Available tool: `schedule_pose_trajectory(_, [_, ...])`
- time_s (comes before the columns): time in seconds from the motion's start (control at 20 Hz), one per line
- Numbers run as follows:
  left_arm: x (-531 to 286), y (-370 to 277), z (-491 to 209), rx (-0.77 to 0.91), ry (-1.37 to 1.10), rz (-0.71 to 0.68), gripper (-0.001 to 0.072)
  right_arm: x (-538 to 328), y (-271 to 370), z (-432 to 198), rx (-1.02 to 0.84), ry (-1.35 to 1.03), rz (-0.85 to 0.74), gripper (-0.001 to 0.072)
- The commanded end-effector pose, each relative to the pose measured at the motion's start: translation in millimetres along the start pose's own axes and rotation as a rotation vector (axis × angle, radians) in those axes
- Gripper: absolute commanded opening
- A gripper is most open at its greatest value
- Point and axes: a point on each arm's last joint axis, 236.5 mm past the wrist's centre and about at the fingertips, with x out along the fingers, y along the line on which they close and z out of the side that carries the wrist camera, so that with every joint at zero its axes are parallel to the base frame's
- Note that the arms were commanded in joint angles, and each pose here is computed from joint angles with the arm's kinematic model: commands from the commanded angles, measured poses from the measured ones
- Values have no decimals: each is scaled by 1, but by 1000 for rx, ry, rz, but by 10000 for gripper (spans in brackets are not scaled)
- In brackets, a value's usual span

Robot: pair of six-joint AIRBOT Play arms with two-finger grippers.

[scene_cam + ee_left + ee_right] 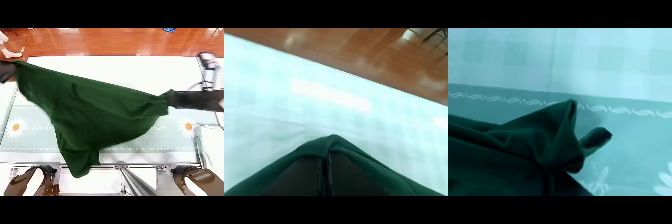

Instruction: Fold the shirts.

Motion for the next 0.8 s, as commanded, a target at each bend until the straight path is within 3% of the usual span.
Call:
schedule_pose_trajectory(0.0, [91, 73, -13, -89, 35, 103, 18, 102, -2, 22, 64, 0, 10, 26])
schedule_pose_trajectory(0.25, [173, 81, -23, -103, 187, 46, 19, 195, -2, 87, 338, 49, 164, 27])
schedule_pose_trajectory(0.3, [180, 78, -24, -99, 203, 32, 67, 202, -1, 103, 418, 40, 214, 72])
schedule_pose_trajectory(0.35, [184, 75, -22, -98, 214, 20, 352, 206, -1, 120, 490, 25, 273, 288])
schedule_pose_trajectory(0.4, [184, 74, -21, -116, 232, 14, 513, 205, -2, 134, 521, 10, 323, 422])
schedule_pose_trajectory(0.5, [164, 87, -16, -96, 294, 46, 512, 186, -20, 160, 545, -15, 379, 413])
schedule_pose_trajectory(0.6, [119, 127, -21, -165, 428, 161, 511, 150, -52, 176, 516, -22, 390, 409])
schedule_pose_trajectory(0.75, [48, 166, -50, -302, 584, 227, 511, 100, -114, 161, 475, 5, 314, 409])
